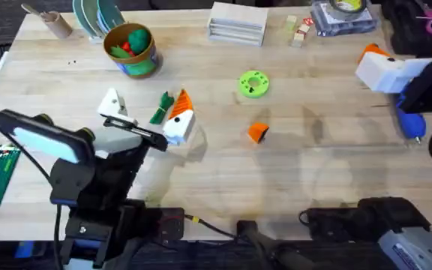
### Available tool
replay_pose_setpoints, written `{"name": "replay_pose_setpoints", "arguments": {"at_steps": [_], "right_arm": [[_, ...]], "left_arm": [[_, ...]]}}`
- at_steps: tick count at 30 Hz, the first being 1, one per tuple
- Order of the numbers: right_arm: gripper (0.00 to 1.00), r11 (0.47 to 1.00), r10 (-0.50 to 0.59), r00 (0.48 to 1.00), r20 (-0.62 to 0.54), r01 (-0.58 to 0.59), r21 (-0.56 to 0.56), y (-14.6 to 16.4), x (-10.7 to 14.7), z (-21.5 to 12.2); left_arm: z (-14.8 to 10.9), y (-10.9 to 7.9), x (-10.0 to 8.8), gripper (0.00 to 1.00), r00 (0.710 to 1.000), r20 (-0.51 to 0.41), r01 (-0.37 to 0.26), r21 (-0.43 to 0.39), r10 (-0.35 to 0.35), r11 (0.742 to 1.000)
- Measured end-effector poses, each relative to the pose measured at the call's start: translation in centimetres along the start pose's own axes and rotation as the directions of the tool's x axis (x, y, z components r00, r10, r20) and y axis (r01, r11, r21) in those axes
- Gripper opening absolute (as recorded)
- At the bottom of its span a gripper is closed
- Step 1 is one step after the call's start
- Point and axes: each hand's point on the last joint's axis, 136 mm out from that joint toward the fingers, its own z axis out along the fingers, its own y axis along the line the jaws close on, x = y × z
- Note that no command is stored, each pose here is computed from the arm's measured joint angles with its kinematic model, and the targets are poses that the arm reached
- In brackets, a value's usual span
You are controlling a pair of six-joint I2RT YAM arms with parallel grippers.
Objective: Pick up the gripper from the table and insert it into the empty holder that is missing its gripper. Then pick up a screw, insert it into the mounting hole, and use the screwdriver to tighten it. Finally, clean up the table by picking up the vegetable and placing it into the bucket.
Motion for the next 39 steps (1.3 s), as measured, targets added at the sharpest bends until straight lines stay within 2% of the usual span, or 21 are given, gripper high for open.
{"name": "replay_pose_setpoints", "arguments": {"at_steps": [5, 30, 33, 35, 39], "right_arm": [[0.992, 1.000, 0.000, 1.000, 0.000, 0.000, 0.000, 0.0, 0.0, 0.0], [0.991, 1.000, 0.000, 1.000, 0.000, 0.000, 0.000, 0.0, 0.0, 0.0], [0.991, 1.000, 0.000, 1.000, 0.000, 0.000, 0.000, 0.0, 0.0, 0.0], [0.991, 1.000, 0.000, 1.000, 0.000, 0.000, 0.000, 0.0, 0.0, 0.0], [0.992, 1.000, 0.000, 1.000, 0.000, 0.000, 0.000, 0.0, 0.0, 0.0]], "left_arm": [[-0.1, 0.1, 2.0, 0.993, 0.997, -0.079, 0.019, -0.006, -0.020, 1.000], [-0.1, 0.0, 1.9, 0.992, 0.997, -0.078, 0.020, 0.001, -0.020, 1.000], [-0.1, -0.9, 1.9, 0.993, 0.997, -0.079, 0.023, 0.050, -0.019, 0.998], [-0.2, -1.9, 1.9, 0.993, 0.997, -0.081, 0.027, 0.112, -0.018, 0.993], [-0.7, -4.5, 1.9, 0.993, 0.996, -0.088, 0.038, 0.263, -0.015, 0.964]]}}
